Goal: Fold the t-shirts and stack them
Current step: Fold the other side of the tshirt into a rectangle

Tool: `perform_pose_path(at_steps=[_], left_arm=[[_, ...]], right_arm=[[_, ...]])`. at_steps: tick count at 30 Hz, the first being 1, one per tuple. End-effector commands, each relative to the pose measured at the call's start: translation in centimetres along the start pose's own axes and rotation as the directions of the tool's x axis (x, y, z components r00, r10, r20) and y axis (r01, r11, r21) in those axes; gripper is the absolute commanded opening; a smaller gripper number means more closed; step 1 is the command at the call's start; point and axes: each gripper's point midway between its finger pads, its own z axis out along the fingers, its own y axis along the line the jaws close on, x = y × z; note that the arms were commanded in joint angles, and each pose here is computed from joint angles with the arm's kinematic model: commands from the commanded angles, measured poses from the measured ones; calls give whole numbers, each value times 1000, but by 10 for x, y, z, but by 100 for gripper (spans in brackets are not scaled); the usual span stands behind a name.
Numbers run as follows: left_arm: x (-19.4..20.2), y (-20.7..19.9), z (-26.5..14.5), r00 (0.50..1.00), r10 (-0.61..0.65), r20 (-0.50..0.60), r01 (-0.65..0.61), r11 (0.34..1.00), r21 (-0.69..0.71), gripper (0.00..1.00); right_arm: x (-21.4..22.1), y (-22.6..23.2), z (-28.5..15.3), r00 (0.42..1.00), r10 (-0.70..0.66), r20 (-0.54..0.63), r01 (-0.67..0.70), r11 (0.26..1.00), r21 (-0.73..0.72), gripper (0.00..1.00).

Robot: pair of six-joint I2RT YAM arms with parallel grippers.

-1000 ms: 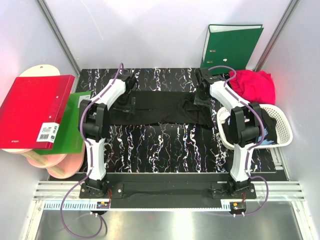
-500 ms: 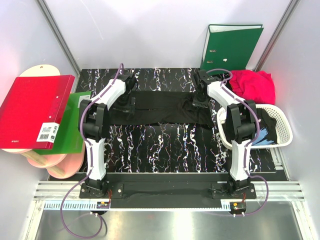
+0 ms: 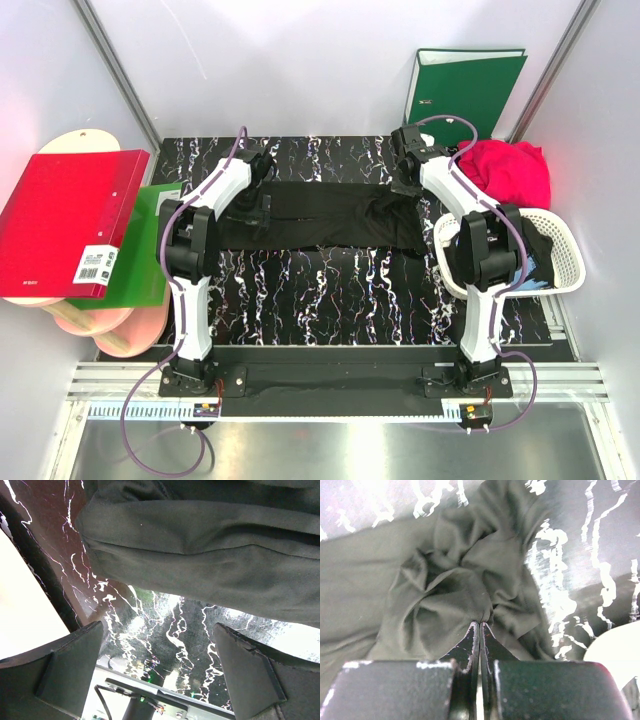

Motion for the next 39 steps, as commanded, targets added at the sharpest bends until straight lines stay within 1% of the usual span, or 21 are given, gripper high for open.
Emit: perform_pose_path(at_steps=[1, 4, 7, 12, 17, 19, 22, 24, 28, 31, 34, 35, 37, 38, 39], left_arm=[[-4, 3, -2, 1000, 11, 26, -10, 1000, -10, 99], [-3, 3, -2, 1000, 12, 27, -12, 1000, -12, 99], [-3, 3, -2, 1000, 14, 25, -14, 1000, -12, 99], [-2, 4, -3, 1000, 15, 24, -15, 1000, -13, 99], [0, 5, -3, 1000, 14, 24, -13, 1000, -19, 99], [1, 6, -2, 1000, 15, 21, -15, 1000, -23, 99], [2, 6, -2, 1000, 16, 17, -16, 1000, -21, 99], [2, 6, -2, 1000, 17, 19, -17, 1000, -22, 99], [-1, 6, -3, 1000, 14, 24, -14, 1000, -24, 99], [-2, 5, -2, 1000, 13, 22, -13, 1000, -23, 99], [-3, 4, -2, 1000, 13, 22, -13, 1000, -21, 99], [-4, 4, -2, 1000, 12, 24, -12, 1000, -19, 99], [-5, 3, -3, 1000, 10, 28, -10, 1000, -12, 99], [-8, 2, -5, 999, 8, 37, -8, 1000, -4, 99], [-9, 1, -7, 999, 7, 40, -7, 1000, 1, 99]], right_arm=[[-34, -19, 3, 992, 12, 123, -25, 994, 108, 0], [-39, -32, 12, 989, 6, 145, -31, 984, 175, 0], [-47, -39, 18, 986, 6, 167, -39, 979, 199, 0], [-83, -19, 17, 962, -17, 273, -17, 993, 121, 0], [-113, 0, 20, 942, -34, 334, 14, 998, 63, 0], [-118, 1, 25, 938, -37, 344, 16, 998, 64, 0], [-116, -13, 43, 943, -18, 333, -21, 993, 115, 0], [-107, -26, 54, 950, -38, 309, -22, 982, 188, 0], [-84, -44, 65, 975, -59, 213, -3, 960, 279, 0], [-69, -49, 70, 985, -50, 163, -1, 955, 297, 0], [-59, -48, 69, 991, -37, 130, 0, 961, 276, 0], [-57, -48, 67, 992, -33, 122, -2, 963, 271, 15], [-50, -46, 64, 996, -20, 90, -3, 969, 246, 40], [-52, -46, 53, 995, -10, 98, -13, 972, 233, 65], [-53, -44, 46, 995, 3, 102, -25, 976, 216, 74]])
